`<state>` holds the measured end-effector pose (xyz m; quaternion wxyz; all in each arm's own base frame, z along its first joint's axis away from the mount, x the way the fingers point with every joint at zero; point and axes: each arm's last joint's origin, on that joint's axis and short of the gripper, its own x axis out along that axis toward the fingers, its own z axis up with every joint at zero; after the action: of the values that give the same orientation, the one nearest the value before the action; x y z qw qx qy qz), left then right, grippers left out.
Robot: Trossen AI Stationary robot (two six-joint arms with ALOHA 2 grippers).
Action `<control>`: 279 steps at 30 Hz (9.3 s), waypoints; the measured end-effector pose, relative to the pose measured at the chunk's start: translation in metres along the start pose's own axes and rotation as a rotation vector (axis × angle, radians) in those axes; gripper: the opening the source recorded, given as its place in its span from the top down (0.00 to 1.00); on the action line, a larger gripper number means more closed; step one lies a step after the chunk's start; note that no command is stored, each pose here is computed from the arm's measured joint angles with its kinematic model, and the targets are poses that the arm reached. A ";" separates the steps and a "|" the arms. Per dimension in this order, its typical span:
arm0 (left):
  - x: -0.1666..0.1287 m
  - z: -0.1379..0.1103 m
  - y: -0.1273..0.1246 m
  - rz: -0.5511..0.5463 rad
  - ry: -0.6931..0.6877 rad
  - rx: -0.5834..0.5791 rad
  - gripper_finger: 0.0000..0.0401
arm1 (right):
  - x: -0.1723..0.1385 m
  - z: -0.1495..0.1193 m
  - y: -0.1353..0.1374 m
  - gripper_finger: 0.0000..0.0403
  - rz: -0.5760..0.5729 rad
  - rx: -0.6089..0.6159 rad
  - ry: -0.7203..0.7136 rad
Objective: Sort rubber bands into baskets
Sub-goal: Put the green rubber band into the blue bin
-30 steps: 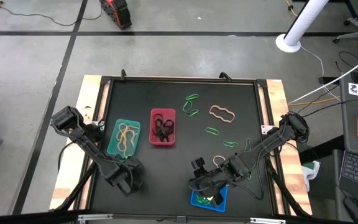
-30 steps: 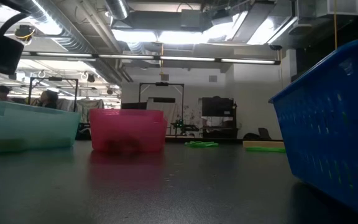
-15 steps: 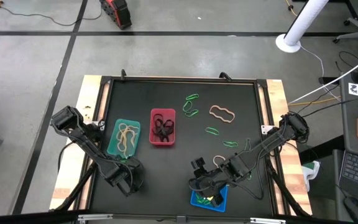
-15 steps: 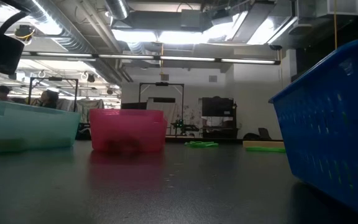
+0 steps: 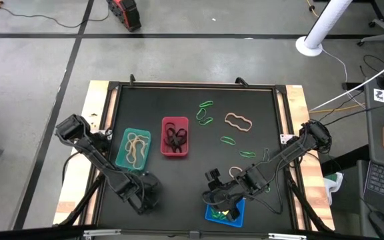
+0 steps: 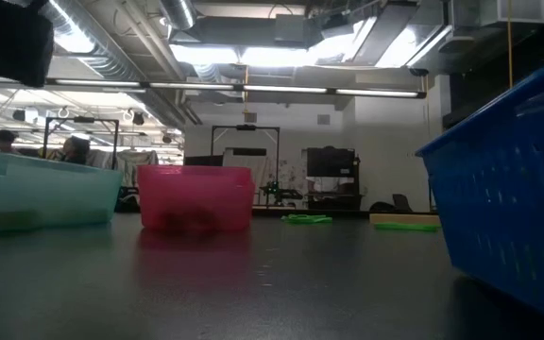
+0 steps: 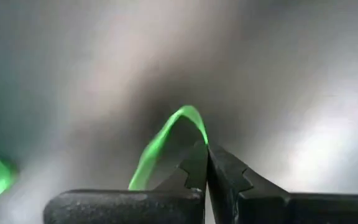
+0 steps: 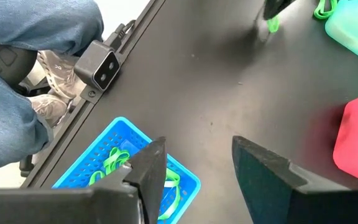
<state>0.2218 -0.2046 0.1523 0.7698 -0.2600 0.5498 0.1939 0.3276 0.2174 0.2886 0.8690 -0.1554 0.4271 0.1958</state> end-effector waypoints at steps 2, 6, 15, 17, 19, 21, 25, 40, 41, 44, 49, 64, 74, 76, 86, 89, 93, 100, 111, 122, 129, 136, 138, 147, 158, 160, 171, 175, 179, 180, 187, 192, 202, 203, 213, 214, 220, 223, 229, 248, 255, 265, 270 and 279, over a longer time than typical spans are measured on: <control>-0.001 0.005 -0.006 -0.049 -0.020 0.015 1.00 | 0.000 0.000 0.000 0.55 -0.005 0.000 0.000; -0.002 0.014 -0.014 -0.132 -0.059 0.040 1.00 | 0.000 0.000 0.000 0.55 -0.008 0.000 0.000; -0.004 0.046 -0.033 -0.359 -0.203 0.074 1.00 | -0.003 -0.004 0.016 0.55 -0.010 -0.041 0.033; -0.006 0.056 -0.037 -0.413 -0.252 0.078 1.00 | -0.004 -0.007 0.023 0.55 -0.042 -0.066 0.048; -0.008 0.066 -0.040 -0.465 -0.302 0.082 1.00 | -0.006 -0.010 0.031 0.55 -0.084 -0.093 0.065; -0.011 0.075 -0.043 -0.518 -0.353 0.088 1.00 | -0.008 -0.012 0.039 0.55 -0.128 -0.117 0.074; -0.017 0.092 -0.047 -0.601 -0.456 0.108 1.00 | -0.012 -0.014 0.049 0.55 -0.212 -0.110 0.060; -0.023 0.110 -0.048 -0.661 -0.560 0.136 1.00 | -0.009 -0.002 0.028 0.55 -0.361 -0.184 -0.014; -0.023 0.110 -0.048 -0.661 -0.560 0.136 1.00 | -0.008 0.000 0.025 0.55 -0.349 -0.194 -0.023; -0.023 0.110 -0.048 -0.659 -0.563 0.145 1.00 | -0.005 0.005 0.015 0.55 -0.299 -0.232 -0.043; -0.023 0.110 -0.048 -0.655 -0.568 0.160 1.00 | -0.002 0.009 0.000 0.55 -0.215 -0.285 -0.069; -0.026 0.109 -0.050 -0.680 -0.581 0.157 1.00 | 0.017 0.009 -0.018 0.55 -0.169 -0.320 -0.051; -0.026 0.106 -0.052 -0.685 -0.577 0.165 1.00 | 0.023 0.011 -0.017 0.55 -0.174 -0.343 -0.067; -0.026 0.106 -0.052 -0.685 -0.577 0.165 1.00 | 0.026 0.010 -0.017 0.55 -0.176 -0.342 -0.063; -0.026 0.106 -0.052 -0.684 -0.576 0.165 1.00 | 0.033 0.009 -0.017 0.57 -0.186 -0.342 -0.046; -0.026 0.106 -0.051 -0.684 -0.575 0.165 1.00 | 0.033 0.009 -0.017 0.64 -0.186 -0.342 -0.048; -0.026 0.106 -0.052 -0.684 -0.575 0.165 1.00 | 0.033 0.009 -0.017 0.78 -0.186 -0.325 -0.050; -0.026 0.106 -0.051 -0.683 -0.575 0.167 1.00 | 0.033 0.009 -0.016 0.98 -0.169 -0.309 -0.049; -0.025 0.108 -0.050 -0.646 -0.607 0.259 0.81 | 0.033 0.005 -0.015 0.98 -0.153 -0.247 -0.018; -0.023 0.107 -0.049 -0.612 -0.601 0.297 0.58 | 0.026 -0.003 0.003 0.99 -0.062 -0.187 0.043; -0.019 0.105 -0.045 -0.581 -0.578 0.306 0.57 | 0.021 -0.013 0.029 0.99 -0.015 -0.155 0.128; -0.019 0.105 -0.046 -0.584 -0.580 0.304 0.57 | 0.014 -0.028 0.049 0.99 -0.003 -0.070 0.250; -0.019 0.105 -0.046 -0.584 -0.580 0.304 0.57 | 0.013 -0.029 0.053 0.99 0.022 -0.051 0.261; -0.019 0.105 -0.046 -0.584 -0.580 0.303 0.57 | 0.013 -0.029 0.055 0.99 0.070 -0.015 0.268; -0.019 0.105 -0.046 -0.584 -0.580 0.302 0.57 | 0.013 -0.031 0.055 0.80 0.061 0.027 0.288; -0.019 0.105 -0.046 -0.584 -0.580 0.302 0.57 | 0.013 -0.032 0.055 0.75 0.060 0.027 0.294; -0.019 0.105 -0.046 -0.584 -0.580 0.302 0.57 | 0.004 -0.053 0.039 0.64 -0.042 0.076 0.548; -0.019 0.105 -0.046 -0.584 -0.580 0.302 0.57 | -0.005 -0.062 0.019 0.65 -0.147 0.097 0.649; -0.019 0.105 -0.046 -0.584 -0.581 0.301 0.57 | -0.011 -0.072 0.000 0.67 -0.158 0.151 0.628; -0.019 0.105 -0.045 -0.583 -0.580 0.302 0.57 | -0.012 -0.077 -0.005 0.67 -0.150 0.168 0.630; -0.019 0.105 -0.046 -0.583 -0.581 0.302 0.57 | -0.020 -0.136 -0.035 0.71 -0.164 0.288 0.587; -0.019 0.105 -0.046 -0.579 -0.585 0.315 0.57 | -0.017 -0.174 -0.061 0.71 -0.192 0.409 0.551; -0.019 0.105 -0.046 -0.579 -0.586 0.318 0.57 | 0.005 -0.229 -0.089 0.71 -0.092 0.609 0.591; -0.019 0.105 -0.046 -0.579 -0.586 0.318 0.57 | 0.006 -0.231 -0.090 0.71 -0.087 0.617 0.586; -0.019 0.105 -0.046 -0.579 -0.587 0.319 0.57 | 0.007 -0.234 -0.094 0.71 -0.110 0.623 0.577; -0.019 0.105 -0.046 -0.579 -0.587 0.319 0.57 | 0.007 -0.234 -0.095 0.71 -0.115 0.621 0.577; -0.019 0.105 -0.046 -0.578 -0.586 0.319 0.57 | 0.009 -0.235 -0.096 0.71 -0.144 0.593 0.587; -0.019 0.105 -0.046 -0.579 -0.587 0.319 0.57 | 0.011 -0.234 -0.096 0.71 -0.132 0.597 0.576; -0.019 0.105 -0.046 -0.580 -0.587 0.319 0.57 | 0.017 -0.237 -0.095 0.71 -0.127 0.598 0.586; -0.019 0.105 -0.046 -0.581 -0.587 0.317 0.57 | 0.019 -0.244 -0.093 0.97 -0.108 0.602 0.585; -0.019 0.105 -0.046 -0.582 -0.587 0.316 0.57 | 0.008 -0.231 -0.096 0.99 -0.129 0.596 0.581; -0.019 0.105 -0.046 -0.582 -0.587 0.315 0.57 | -0.012 -0.174 -0.107 1.00 -0.059 0.587 0.402; -0.019 0.105 -0.046 -0.582 -0.588 0.317 0.57 | -0.026 -0.136 -0.095 1.00 -0.015 0.502 0.274; -0.019 0.105 -0.046 -0.582 -0.588 0.317 0.57 | -0.044 -0.074 -0.039 1.00 0.125 0.332 -0.071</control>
<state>0.3210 -0.1764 0.2063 0.9464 -0.2162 0.2344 -0.0519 0.2707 0.1415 0.2844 0.8833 0.0242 0.4315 0.1815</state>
